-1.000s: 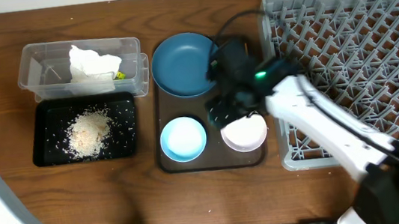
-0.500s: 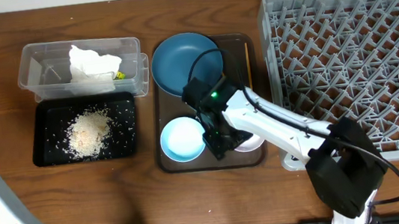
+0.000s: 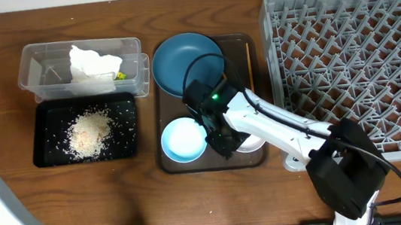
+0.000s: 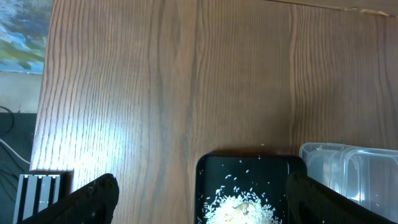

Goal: Sort waste into correct bins and load items into the dishwasher rack
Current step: 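Move the right gripper back to the tray and grasp the white bowl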

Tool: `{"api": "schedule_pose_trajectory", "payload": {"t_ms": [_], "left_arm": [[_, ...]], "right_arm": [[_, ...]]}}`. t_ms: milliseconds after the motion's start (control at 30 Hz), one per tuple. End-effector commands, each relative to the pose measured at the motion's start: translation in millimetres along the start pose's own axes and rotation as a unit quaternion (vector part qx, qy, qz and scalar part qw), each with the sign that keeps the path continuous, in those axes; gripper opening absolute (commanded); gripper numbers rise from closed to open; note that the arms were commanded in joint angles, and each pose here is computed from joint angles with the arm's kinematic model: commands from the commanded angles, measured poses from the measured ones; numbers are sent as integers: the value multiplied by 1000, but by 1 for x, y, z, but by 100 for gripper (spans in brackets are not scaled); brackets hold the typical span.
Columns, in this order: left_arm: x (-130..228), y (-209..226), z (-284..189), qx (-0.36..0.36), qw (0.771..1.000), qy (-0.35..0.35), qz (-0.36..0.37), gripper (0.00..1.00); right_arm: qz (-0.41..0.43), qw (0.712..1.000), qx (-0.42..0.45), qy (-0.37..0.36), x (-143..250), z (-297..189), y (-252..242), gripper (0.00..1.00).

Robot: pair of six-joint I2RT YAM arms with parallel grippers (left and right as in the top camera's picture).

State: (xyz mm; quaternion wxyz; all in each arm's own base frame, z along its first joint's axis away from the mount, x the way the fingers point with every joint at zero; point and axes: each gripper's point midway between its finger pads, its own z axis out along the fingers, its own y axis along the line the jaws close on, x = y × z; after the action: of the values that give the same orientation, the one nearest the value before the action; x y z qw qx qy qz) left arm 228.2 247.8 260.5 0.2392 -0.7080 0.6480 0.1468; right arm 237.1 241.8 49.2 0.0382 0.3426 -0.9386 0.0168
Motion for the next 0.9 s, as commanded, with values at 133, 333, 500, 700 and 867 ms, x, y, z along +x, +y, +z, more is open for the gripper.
{"api": "schedule_pose_trajectory", "payload": {"t_ms": [133,333,500,700,867], "left_arm": [[-2,1,2,-6,1000,-2,-5,89],[-2,1,2,-6,1000,-2,-5,89],[-2,1,2,-6,1000,-2,-5,89],[-2,1,2,-6,1000,-2,-5,89],[-2,1,2,-6,1000,-2,-5,89]], "right_arm": [[-13,1000,9,25,15,20,-2,45],[-13,1000,10,26,19,32,-2,40],[0,1000,9,19,16,34,-2,27],[10,1000,-13,9,9,27,6,8],[9,999,-29,-15,-7,14,12,1]]}}
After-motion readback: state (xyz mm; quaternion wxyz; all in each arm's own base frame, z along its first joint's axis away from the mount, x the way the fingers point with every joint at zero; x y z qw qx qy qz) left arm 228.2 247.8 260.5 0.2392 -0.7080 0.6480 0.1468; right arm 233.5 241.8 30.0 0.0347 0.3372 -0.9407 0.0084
